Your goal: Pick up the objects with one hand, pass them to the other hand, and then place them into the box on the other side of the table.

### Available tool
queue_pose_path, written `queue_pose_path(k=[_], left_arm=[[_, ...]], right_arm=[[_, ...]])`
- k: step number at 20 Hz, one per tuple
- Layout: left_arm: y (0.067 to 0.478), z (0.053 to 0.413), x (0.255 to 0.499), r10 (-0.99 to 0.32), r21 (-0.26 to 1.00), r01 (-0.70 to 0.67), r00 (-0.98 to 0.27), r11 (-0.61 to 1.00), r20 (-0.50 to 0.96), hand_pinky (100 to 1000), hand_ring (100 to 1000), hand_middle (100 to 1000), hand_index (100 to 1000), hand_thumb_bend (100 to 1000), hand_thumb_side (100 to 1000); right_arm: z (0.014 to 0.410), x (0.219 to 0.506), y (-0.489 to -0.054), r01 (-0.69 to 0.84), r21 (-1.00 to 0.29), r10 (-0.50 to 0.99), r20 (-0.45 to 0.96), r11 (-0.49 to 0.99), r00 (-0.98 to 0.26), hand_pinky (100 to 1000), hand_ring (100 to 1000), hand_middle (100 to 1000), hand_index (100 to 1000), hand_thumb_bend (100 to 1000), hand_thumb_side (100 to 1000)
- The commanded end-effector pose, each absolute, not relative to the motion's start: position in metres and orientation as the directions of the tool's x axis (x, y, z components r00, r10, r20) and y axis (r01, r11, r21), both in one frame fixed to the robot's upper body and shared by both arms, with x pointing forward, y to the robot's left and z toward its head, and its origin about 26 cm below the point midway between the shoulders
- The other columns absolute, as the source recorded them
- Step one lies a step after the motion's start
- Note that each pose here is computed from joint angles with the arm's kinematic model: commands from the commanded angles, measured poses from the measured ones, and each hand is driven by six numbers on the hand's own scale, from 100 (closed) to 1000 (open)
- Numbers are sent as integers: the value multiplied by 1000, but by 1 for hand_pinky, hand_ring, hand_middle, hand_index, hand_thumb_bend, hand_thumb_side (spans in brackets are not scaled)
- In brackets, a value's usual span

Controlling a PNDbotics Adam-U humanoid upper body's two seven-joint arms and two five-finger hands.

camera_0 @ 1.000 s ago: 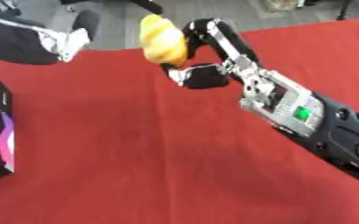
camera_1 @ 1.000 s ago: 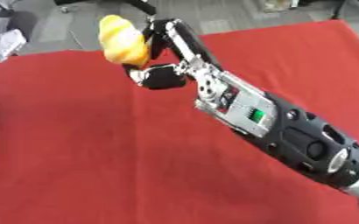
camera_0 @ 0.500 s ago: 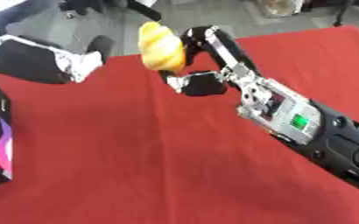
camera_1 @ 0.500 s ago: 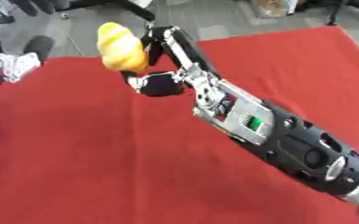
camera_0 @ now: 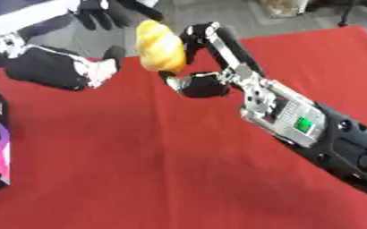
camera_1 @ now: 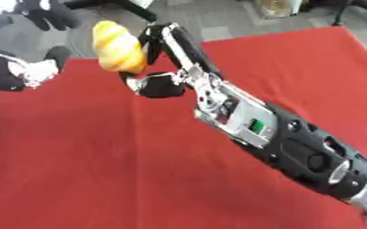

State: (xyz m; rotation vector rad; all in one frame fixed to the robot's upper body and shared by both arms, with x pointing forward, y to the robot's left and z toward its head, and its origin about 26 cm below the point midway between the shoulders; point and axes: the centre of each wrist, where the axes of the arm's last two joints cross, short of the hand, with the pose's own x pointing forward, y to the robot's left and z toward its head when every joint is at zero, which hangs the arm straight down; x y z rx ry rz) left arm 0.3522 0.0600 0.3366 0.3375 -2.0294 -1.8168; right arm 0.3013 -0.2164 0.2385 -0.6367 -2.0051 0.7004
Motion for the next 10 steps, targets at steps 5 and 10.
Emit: queue_pose_path(k=[5,10], left_arm=[[58,344,355,-505,985,6,-858,175,95,775,781,740,851,100,396],[55,340,357,-570,974,-30,-815,224,106,775,782,732,850,100,514]], right_arm=[[246,300,-214,174,-698,668,537,695,-516,774,521,334,482,352,100],[246,300,-213,175,-706,671,522,686,-526,775,522,335,482,351,100]])
